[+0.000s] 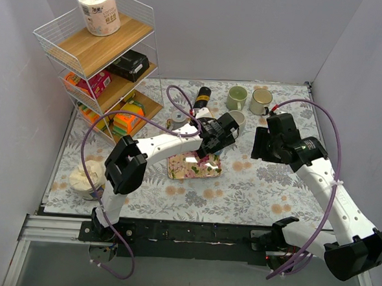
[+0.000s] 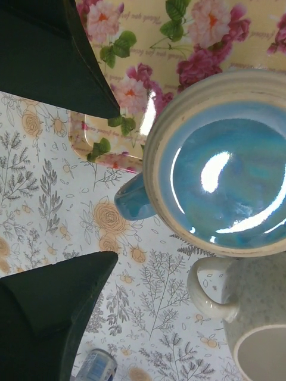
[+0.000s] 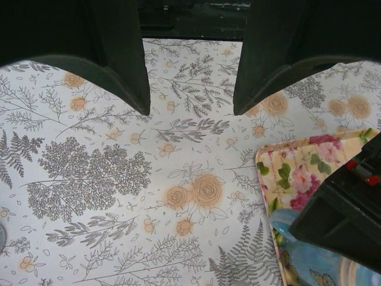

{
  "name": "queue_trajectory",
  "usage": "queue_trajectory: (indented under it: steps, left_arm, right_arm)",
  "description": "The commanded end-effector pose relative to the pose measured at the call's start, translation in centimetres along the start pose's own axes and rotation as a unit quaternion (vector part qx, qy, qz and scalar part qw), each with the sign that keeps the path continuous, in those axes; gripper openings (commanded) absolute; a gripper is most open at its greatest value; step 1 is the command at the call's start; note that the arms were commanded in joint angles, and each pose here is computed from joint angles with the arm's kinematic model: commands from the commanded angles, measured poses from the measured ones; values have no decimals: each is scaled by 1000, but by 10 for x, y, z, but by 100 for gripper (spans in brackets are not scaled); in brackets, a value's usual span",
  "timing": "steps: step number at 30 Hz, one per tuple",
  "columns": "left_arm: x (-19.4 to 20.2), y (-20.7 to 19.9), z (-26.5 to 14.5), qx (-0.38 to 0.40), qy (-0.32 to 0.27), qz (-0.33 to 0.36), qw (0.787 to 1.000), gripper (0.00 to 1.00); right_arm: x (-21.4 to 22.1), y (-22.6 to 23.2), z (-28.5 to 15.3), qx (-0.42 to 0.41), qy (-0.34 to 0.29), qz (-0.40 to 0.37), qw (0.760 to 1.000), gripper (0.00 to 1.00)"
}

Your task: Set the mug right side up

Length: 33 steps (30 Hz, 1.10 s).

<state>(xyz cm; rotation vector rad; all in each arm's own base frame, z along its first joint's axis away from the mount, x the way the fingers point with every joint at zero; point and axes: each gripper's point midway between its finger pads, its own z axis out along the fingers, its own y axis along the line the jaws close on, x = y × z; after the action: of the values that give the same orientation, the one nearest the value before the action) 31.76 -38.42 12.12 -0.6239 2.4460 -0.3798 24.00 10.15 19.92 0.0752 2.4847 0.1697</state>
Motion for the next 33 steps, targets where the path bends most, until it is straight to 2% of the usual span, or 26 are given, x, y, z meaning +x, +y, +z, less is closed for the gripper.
queue_trajectory:
  steps: [1,8,11,12,14,22,27,33]
  left_arm:
    - [-11,-8,-8,-20,-20,-80,996,93]
    - [-7,-11,7,-15,-31,-110,993,90]
    - [-8,-14,12,-12,-36,-112,993,83]
    - [-8,-13,14,-13,-37,-110,993,77]
    - [-7,-13,16,-13,-38,-108,993,74]
    - [-8,-9,25,-13,-44,-104,994,69]
    - [-11,2,27,-24,-50,-103,993,55]
    - [-17,14,16,-22,-58,-104,993,52]
  right_arm:
    - [4,-2,-6,-8,-5,7,1000,65]
    - [5,-6,-3,-6,-2,-7,1000,65]
    - [4,-8,-2,-3,-1,-10,1000,65]
    - [4,-9,-2,-3,-1,-12,1000,65]
    - [3,-9,-1,-4,-1,-12,1000,65]
    - [8,-10,1,-10,3,-7,1000,64]
    - [9,-11,1,-7,3,-5,1000,64]
    - [9,-10,2,-9,4,-2,1000,64]
